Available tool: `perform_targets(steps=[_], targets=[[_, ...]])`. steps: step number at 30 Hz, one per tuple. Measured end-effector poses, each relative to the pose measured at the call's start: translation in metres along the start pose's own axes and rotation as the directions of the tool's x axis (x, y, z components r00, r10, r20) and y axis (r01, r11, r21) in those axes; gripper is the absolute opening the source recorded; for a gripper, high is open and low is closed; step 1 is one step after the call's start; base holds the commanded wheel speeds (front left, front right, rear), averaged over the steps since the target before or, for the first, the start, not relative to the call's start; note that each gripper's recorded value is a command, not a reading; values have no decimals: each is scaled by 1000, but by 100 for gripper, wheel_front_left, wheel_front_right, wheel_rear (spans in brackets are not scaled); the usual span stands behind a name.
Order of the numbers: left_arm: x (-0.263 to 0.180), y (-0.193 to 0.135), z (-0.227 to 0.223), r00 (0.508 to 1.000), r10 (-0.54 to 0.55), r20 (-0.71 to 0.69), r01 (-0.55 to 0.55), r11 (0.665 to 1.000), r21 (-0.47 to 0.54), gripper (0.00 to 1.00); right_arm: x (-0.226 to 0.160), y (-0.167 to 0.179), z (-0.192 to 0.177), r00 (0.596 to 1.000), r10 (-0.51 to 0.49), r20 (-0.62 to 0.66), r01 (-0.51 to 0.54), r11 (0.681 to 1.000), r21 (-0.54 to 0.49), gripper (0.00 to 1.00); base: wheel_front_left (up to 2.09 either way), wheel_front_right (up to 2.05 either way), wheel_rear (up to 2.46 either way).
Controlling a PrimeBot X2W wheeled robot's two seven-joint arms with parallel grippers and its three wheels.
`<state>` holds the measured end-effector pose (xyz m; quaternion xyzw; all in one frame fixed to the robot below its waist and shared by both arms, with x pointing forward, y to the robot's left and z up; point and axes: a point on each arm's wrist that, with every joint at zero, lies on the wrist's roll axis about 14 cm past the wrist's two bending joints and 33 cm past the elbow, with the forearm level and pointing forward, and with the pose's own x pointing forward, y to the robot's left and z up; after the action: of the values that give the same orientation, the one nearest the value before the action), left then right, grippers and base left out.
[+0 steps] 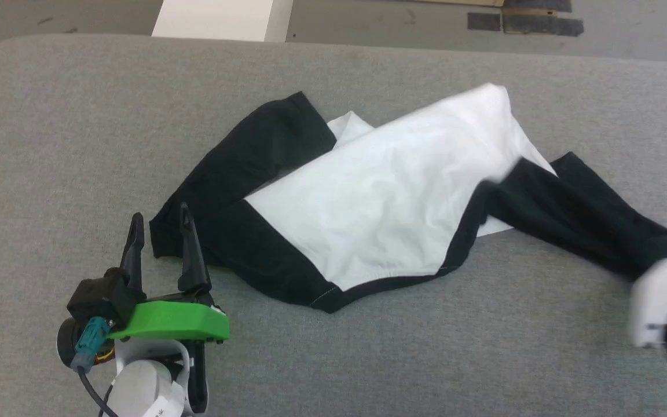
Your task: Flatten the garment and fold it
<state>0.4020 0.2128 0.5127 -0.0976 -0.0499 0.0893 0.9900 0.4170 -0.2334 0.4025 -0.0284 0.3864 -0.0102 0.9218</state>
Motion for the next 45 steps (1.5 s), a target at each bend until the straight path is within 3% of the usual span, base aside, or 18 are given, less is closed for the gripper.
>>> perform_targets(steps=[4, 7, 10, 14, 15, 16, 22, 26, 29, 35, 39, 45], targets=[[0, -4, 5, 1000, -11, 13, 11, 1000, -6, 100, -24, -68, 12, 984, -171, 55, 168, 984, 52, 0, 0, 0, 0], [0, -7, 6, 1000, -20, 17, 20, 1000, -7, 100, -44, -115, 18, 952, -293, 83, 287, 955, 81, 0, 0, 0, 0], [0, -9, 4, 999, -32, 11, 32, 999, -2, 100, -51, -137, 15, 935, -346, 78, 337, 936, 101, 0, 0, 0, 0], [1, -9, -1, 999, -35, 0, 35, 999, 5, 100, -38, -132, 0, 947, -320, 22, 315, 942, 112, 0, 0, 0, 0], [1, -10, -2, 999, -37, -5, 37, 999, 5, 100, -34, -130, -2, 950, -312, 21, 308, 945, 113, 37, 0, 0, 0], [1, -11, -4, 999, -43, -10, 44, 999, 4, 100, -31, -127, -2, 952, -305, 31, 300, 947, 114, 100, 0, 0, 0], [-2, -12, -7, 998, -55, -22, 55, 998, 4, 100, -26, -102, 19, 941, -264, 213, 231, 959, 166, 100, 0, 0, 0], [-6, -14, -6, 998, -61, -22, 61, 998, 4, 100, -43, -71, 48, 875, -213, 434, 155, 974, 166, 100, 0, 0, 0], [-10, -19, -12, 996, -77, -43, 77, 997, 1, 100, -58, -46, 51, 832, -166, 530, 86, 981, 172, 100, 0, 0, 0], [-22, -41, -57, 963, -138, -230, 140, 990, -8, 100, -69, -13, 21, 848, -90, 523, -3, 985, 173, 100, 0, 0, 0], [-23, -43, -82, 925, -121, -360, 132, 991, 6, 100, -76, -4, 17, 848, -65, 526, -34, 984, 176, 100, 0, 0, 0], [-11, -42, -111, 836, -96, -540, 153, 986, 61, 100, -78, 4, 16, 848, -41, 529, -76, 977, 197, 100, 0, 0, 0]])
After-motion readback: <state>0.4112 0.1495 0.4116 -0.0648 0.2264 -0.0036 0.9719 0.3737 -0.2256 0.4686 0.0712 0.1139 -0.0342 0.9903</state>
